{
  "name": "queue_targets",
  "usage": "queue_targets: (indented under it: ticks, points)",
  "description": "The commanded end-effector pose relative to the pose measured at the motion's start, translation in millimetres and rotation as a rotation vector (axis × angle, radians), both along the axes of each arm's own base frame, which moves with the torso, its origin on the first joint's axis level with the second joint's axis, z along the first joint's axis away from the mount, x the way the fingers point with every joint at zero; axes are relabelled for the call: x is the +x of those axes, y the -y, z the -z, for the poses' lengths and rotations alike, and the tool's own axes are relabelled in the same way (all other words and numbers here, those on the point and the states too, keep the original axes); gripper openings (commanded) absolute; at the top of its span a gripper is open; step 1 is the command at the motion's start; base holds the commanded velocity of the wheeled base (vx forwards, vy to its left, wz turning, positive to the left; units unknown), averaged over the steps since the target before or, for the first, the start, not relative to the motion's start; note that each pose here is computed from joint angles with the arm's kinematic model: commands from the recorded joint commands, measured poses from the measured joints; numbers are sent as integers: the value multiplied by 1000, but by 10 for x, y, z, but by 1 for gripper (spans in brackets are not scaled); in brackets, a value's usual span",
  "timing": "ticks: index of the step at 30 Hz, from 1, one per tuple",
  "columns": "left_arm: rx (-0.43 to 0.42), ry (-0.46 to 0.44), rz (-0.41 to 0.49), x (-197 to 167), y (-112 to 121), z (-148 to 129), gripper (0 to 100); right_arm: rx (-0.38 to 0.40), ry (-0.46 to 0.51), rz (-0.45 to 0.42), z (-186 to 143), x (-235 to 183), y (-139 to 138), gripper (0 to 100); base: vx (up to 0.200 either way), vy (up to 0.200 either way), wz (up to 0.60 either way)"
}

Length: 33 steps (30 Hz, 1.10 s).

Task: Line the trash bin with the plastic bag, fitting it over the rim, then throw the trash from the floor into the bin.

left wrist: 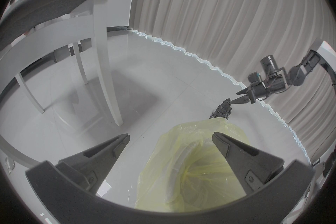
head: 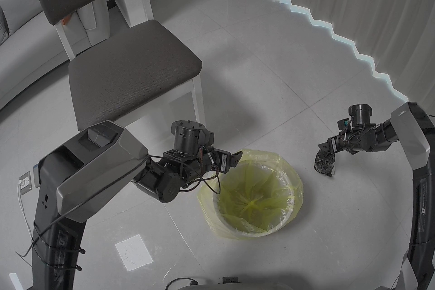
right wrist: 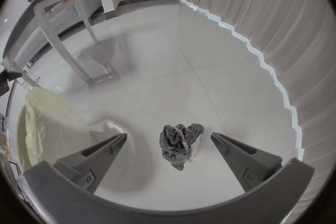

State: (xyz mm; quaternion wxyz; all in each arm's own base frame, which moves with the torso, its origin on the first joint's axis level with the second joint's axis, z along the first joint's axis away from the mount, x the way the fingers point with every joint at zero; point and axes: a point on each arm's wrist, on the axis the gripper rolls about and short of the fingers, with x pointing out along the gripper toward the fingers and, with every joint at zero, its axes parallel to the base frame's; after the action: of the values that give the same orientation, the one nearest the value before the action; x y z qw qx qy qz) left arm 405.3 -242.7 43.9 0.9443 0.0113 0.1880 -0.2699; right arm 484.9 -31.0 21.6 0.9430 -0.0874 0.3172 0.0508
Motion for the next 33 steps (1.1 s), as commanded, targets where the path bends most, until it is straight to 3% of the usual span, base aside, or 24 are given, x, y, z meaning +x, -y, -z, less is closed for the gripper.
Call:
queue_targets:
  ticks: [1,8,11,12,15,19,20,26,30,31,32,33]
  points:
    - [-19,30,-11,-156,-139,-139,100,-20,-91,39,432,269,101,100,0,0,0]
    - [-26,45,-17,-212,-188,-205,100,-35,-122,55,668,452,122,100,0,0,0]
    - [-29,49,-17,-222,-194,-230,100,-38,-192,54,886,406,127,100,0,0,0]
    - [-31,53,-19,-230,-200,-256,100,-39,-283,50,1142,332,137,100,0,0,0]
    - [-28,53,-16,-263,-203,-277,100,-46,-397,60,1445,222,155,100,0,0,0]
    - [-29,54,-16,-274,-210,-290,100,-46,-468,63,1682,136,171,100,0,0,0]
    - [-29,54,-18,-274,-210,-290,100,-44,-474,68,1706,126,193,0,0,0,0]
    - [-30,57,-16,-304,-220,-328,100,-37,-410,90,1444,196,293,0,0,0,0]
    - [-32,60,-13,-325,-217,-353,100,-25,-241,86,771,332,399,0,0,0,0]
    - [-32,60,-13,-325,-217,-353,100,-25,-241,86,771,332,399,0,0,0,0]
    - [-34,62,-9,-333,-198,-358,100,-23,-119,76,434,397,443,0,0,0,0]
    - [-34,62,-7,-339,-194,-361,100,-28,-55,67,268,423,469,0,0,0,0]
